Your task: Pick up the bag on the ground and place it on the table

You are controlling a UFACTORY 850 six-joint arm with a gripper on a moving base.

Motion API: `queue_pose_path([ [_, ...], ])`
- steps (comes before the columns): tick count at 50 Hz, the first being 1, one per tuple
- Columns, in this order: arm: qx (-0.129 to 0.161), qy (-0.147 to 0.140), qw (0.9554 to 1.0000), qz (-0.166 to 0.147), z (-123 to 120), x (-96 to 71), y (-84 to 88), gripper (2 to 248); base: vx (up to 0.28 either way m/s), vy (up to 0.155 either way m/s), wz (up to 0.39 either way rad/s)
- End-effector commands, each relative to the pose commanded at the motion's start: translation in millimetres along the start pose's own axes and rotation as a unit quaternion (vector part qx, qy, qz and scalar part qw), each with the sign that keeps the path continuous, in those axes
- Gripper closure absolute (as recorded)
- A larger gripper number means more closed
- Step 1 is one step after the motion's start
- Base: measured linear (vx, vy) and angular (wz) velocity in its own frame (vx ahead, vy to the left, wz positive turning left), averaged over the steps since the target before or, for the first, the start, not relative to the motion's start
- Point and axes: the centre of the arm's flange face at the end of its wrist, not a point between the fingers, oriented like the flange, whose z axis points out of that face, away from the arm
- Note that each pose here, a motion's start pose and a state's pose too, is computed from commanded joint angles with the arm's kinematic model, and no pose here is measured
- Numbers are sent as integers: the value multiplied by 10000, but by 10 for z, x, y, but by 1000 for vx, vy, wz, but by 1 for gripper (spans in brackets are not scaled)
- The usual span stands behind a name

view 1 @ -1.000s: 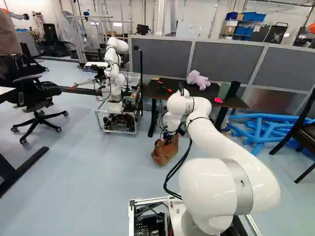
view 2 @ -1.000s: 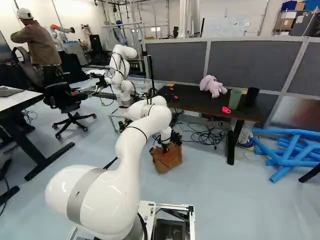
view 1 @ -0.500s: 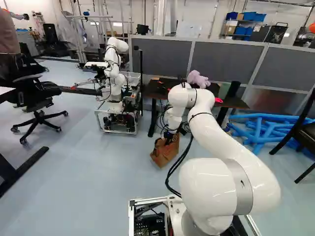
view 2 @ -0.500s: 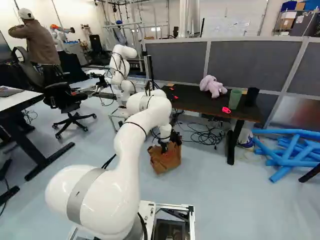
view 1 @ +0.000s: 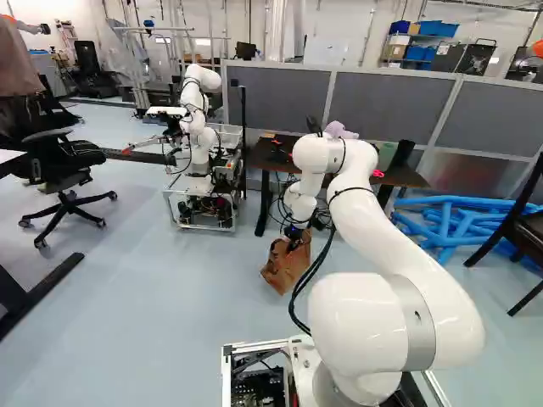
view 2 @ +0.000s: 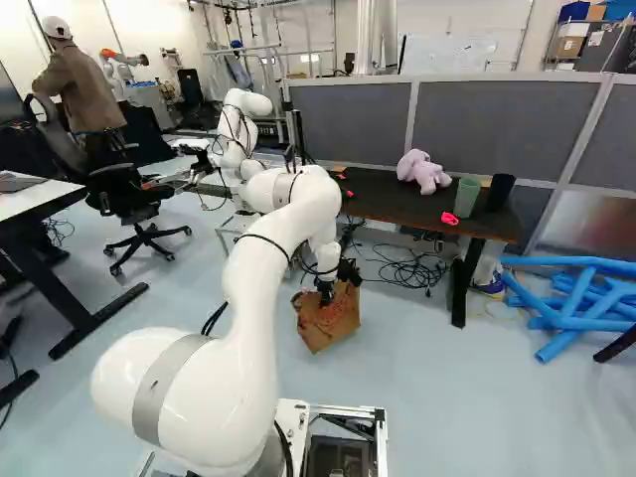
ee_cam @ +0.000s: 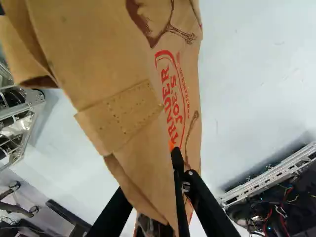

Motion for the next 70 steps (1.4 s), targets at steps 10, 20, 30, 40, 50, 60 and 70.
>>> queue_pose_path([
  [10, -66, -17, 9998, -207, -153, -53, 46, 224, 0, 0, 0],
  [20, -119, -17, 9989, -447, -305, -95, 74, 224, 0, 0, 0],
  [30, -168, -11, 9975, -693, -458, -135, 102, 224, 0, 0, 0],
  [40, -217, -3, 9953, -944, -610, -177, 131, 224, 0, 0, 0],
  [50, -274, -3, 9925, -1193, -764, -230, 179, 224, 0, 0, 0],
  [60, -343, -19, 9891, -1435, -918, -301, 254, 224, 0, 0, 0],
  [70, -414, -40, 9850, -1675, -1073, -380, 342, 224, 0, 0, 0],
])
